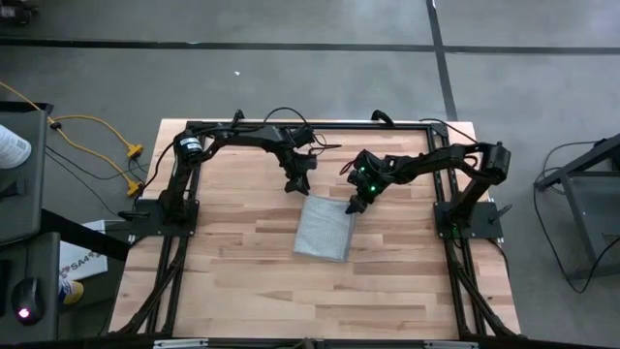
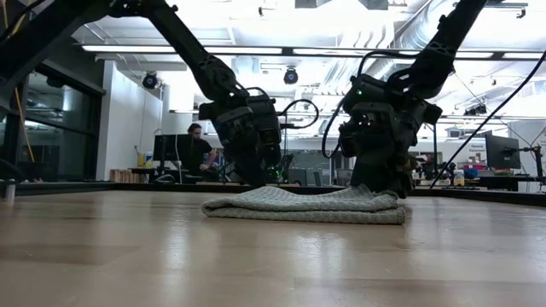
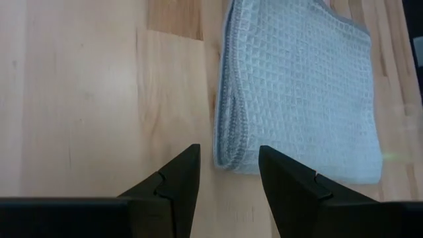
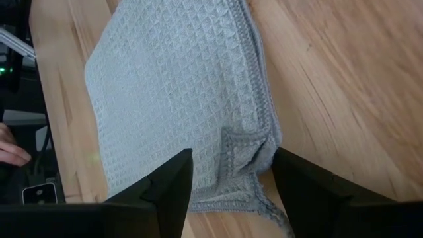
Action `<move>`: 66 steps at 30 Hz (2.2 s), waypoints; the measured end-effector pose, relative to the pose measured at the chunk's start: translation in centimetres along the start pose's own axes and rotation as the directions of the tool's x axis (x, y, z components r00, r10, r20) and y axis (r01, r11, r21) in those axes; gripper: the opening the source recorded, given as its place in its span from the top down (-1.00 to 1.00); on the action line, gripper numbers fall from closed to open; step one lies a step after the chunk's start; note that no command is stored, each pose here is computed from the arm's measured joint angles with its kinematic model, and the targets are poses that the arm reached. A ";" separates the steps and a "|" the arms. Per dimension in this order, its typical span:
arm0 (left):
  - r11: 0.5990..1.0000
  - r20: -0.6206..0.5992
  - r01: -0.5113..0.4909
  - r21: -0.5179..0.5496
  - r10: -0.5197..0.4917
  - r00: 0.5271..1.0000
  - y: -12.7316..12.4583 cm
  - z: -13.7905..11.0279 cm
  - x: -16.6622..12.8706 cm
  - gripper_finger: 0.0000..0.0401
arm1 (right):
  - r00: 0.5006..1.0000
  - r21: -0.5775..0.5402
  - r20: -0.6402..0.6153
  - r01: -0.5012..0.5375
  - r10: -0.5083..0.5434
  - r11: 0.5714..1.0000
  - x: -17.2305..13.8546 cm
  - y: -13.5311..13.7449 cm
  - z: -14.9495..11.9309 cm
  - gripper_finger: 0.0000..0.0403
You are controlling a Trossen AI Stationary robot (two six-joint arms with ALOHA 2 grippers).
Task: Fold microfiber towels
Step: Fold the gray towel on the table
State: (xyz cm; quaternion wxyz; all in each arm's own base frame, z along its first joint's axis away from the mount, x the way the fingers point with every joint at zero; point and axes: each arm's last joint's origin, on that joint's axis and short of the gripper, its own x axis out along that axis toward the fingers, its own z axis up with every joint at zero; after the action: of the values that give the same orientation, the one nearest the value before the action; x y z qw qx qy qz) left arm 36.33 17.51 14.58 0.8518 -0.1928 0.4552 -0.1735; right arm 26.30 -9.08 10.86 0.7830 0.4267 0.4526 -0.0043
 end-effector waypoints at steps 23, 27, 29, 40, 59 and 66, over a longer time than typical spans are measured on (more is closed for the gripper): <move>0.977 -0.037 0.087 -0.195 -0.096 0.995 0.5 -0.3 1.8 0.22 | 1.000 -0.008 -0.001 -0.027 0.027 1.000 0.0 0.1 0.1 0.00; 0.984 -0.044 0.092 -0.155 -0.100 0.994 -0.3 0.2 2.4 0.22 | 1.000 -0.008 -0.002 -0.027 0.027 1.000 0.0 0.1 0.1 0.00; 0.986 -0.052 0.092 -0.141 -0.100 0.994 -0.6 0.3 2.6 0.22 | 1.000 -0.008 -0.002 -0.027 0.027 1.000 0.0 0.1 0.1 0.00; 0.991 -0.067 0.065 -0.117 -0.073 0.995 -0.8 0.3 2.8 0.22 | 0.999 0.036 -0.021 -0.042 0.042 0.998 0.1 0.1 -0.1 0.07; 0.991 -0.072 0.055 -0.119 -0.064 0.995 -0.8 0.3 2.7 0.22 | 0.999 0.017 -0.030 -0.009 0.009 1.000 0.3 0.3 -0.4 0.94; 0.990 -0.074 0.054 -0.128 -0.064 0.995 -0.8 0.3 2.7 0.38 | 1.000 -0.012 -0.025 -0.004 0.003 1.000 0.4 0.4 -0.4 0.97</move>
State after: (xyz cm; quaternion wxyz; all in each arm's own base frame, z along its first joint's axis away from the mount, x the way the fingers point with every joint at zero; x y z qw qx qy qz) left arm 37.91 15.59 13.21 0.8142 -0.2524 0.4920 -0.1770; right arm 26.39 -8.46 10.75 0.7797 0.4230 0.4617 0.0051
